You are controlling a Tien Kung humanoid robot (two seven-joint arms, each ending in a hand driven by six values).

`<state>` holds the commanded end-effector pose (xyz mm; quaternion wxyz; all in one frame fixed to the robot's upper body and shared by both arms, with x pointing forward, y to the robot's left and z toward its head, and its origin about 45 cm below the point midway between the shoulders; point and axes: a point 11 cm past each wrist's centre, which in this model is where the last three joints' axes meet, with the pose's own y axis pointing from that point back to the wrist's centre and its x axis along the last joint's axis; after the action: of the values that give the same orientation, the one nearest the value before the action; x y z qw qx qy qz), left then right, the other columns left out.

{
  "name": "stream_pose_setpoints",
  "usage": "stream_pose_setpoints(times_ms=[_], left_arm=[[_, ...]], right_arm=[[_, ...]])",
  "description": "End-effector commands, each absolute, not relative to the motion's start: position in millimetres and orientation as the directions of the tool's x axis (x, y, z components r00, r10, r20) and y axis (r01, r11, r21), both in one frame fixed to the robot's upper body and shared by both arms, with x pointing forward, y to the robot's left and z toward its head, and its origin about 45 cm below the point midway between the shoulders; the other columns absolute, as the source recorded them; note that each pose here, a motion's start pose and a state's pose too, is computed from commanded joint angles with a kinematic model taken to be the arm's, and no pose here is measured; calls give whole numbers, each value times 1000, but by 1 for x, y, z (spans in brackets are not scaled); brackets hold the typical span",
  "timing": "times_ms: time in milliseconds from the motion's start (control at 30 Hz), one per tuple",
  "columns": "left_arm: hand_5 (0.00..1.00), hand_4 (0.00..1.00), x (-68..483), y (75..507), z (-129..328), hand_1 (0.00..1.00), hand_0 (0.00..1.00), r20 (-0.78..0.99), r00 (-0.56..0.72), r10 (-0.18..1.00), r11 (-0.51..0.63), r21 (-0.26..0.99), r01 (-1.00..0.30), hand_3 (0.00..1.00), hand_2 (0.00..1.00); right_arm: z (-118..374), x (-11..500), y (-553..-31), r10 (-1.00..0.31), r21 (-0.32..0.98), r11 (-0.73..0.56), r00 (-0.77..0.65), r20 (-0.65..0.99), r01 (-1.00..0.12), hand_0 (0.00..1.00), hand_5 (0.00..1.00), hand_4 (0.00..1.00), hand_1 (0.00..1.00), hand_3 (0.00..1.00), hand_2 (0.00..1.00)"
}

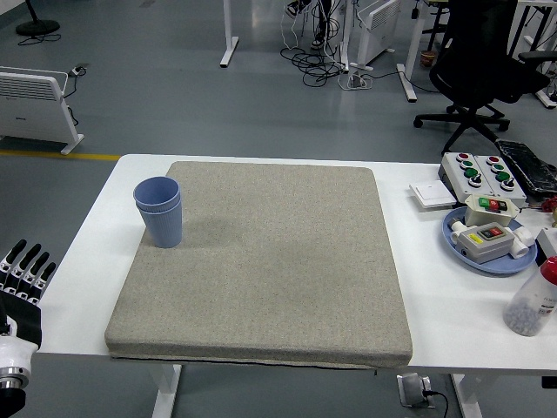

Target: Push cup pick cup insert cup

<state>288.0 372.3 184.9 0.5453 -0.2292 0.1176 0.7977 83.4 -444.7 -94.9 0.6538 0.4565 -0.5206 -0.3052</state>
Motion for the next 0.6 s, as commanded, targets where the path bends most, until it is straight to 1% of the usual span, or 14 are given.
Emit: stream_pose_setpoints(times_ms=[33, 67, 233, 267, 433, 467, 600], left_arm=[[998, 637, 288, 373, 185, 815, 789, -494, -302, 815, -380, -64, -923, 806, 815], [998, 637, 288, 373, 185, 825, 802, -494, -307, 813, -387, -66, -920, 838, 833], [998, 637, 288, 372, 185, 825, 802, -497, -310, 811, -396, -76, -915, 838, 833], [998, 631, 289, 373, 186, 844, 827, -495, -311, 811, -399, -80, -914, 872, 872], [998, 631, 290, 374, 186, 844, 827, -477, -335, 812, -418, -78, -905, 872, 872], [998, 626, 291, 374, 186, 845, 819, -475, -338, 813, -421, -76, -904, 885, 882], [998, 626, 292, 372, 186, 845, 819, -476, -331, 815, -414, -78, -907, 885, 882]], right_arm=[[-95, 84, -445, -874, 915, 397, 275, 402, -76, 728, 393, 161, 668, 592, 705], [-95, 85, -444, -872, 915, 395, 283, 400, -77, 728, 391, 160, 668, 592, 705], [-95, 87, -444, -870, 916, 393, 290, 398, -79, 728, 391, 160, 668, 592, 705], [-94, 87, -444, -870, 916, 393, 289, 398, -79, 729, 391, 159, 668, 592, 705], [-94, 87, -444, -871, 916, 393, 285, 399, -81, 729, 391, 159, 668, 592, 705], [-94, 87, -444, -871, 916, 393, 285, 399, -81, 729, 389, 158, 668, 592, 704], [-94, 88, -444, -871, 916, 392, 288, 398, -81, 729, 389, 158, 668, 592, 704]])
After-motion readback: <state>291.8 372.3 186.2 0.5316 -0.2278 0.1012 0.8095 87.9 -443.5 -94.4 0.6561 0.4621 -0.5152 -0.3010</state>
